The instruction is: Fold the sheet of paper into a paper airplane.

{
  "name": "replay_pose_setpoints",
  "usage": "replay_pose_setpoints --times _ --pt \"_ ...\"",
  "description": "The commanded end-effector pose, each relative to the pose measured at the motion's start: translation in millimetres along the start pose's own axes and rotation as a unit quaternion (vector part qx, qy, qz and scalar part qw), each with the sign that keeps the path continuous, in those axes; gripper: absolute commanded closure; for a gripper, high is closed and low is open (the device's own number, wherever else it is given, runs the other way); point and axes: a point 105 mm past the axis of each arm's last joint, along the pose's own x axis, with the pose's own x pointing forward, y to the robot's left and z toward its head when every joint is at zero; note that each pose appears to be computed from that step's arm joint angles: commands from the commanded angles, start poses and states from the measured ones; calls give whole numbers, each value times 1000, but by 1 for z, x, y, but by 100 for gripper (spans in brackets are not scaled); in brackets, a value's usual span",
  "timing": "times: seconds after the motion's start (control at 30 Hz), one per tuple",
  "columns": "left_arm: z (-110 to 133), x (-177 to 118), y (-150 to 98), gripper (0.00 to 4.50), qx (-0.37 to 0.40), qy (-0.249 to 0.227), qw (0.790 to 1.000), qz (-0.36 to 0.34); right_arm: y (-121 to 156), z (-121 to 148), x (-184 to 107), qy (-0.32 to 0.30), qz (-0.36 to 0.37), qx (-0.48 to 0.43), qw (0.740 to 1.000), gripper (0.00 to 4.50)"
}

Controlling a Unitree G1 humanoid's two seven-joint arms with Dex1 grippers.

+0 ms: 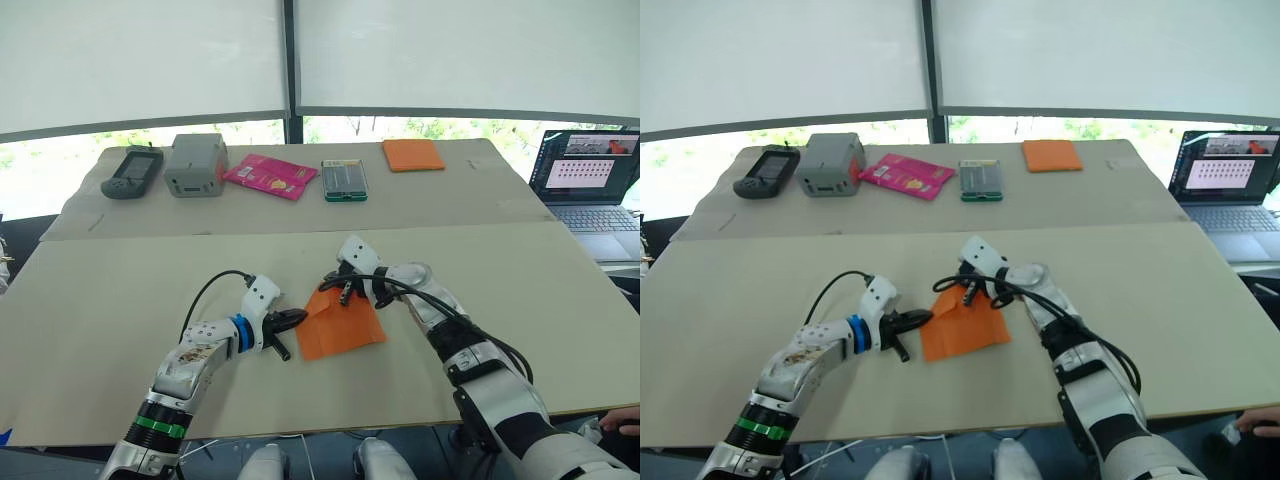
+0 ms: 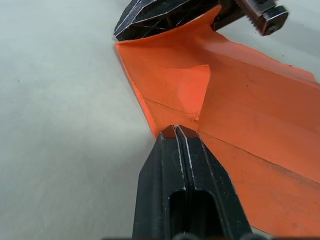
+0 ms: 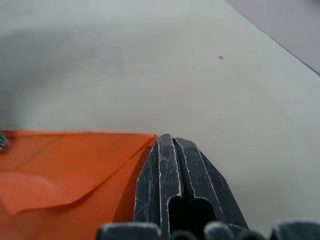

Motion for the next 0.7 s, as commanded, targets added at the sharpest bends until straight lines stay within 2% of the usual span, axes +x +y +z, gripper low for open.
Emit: replay_pose_setpoints --times 0.03,0.13,0.3,0.5,0.7 --pt "-29 1 -1 448 -24 52 998 3 -2 46 -14 -79 13 4 997 450" --pt "-27 3 0 448 -22 49 999 0 -12 41 -27 -57 -10 -1 998 450" --pt "-19 7 0 448 -15 40 999 -7 -22 15 -42 -2 -40 -6 999 450" --pt "-13 12 0 448 -16 28 999 -13 -2 -6 -37 18 -15 34 999 450" --pt "-6 22 -2 448 -16 17 999 -28 21 -29 -25 61 5 34 998 450"
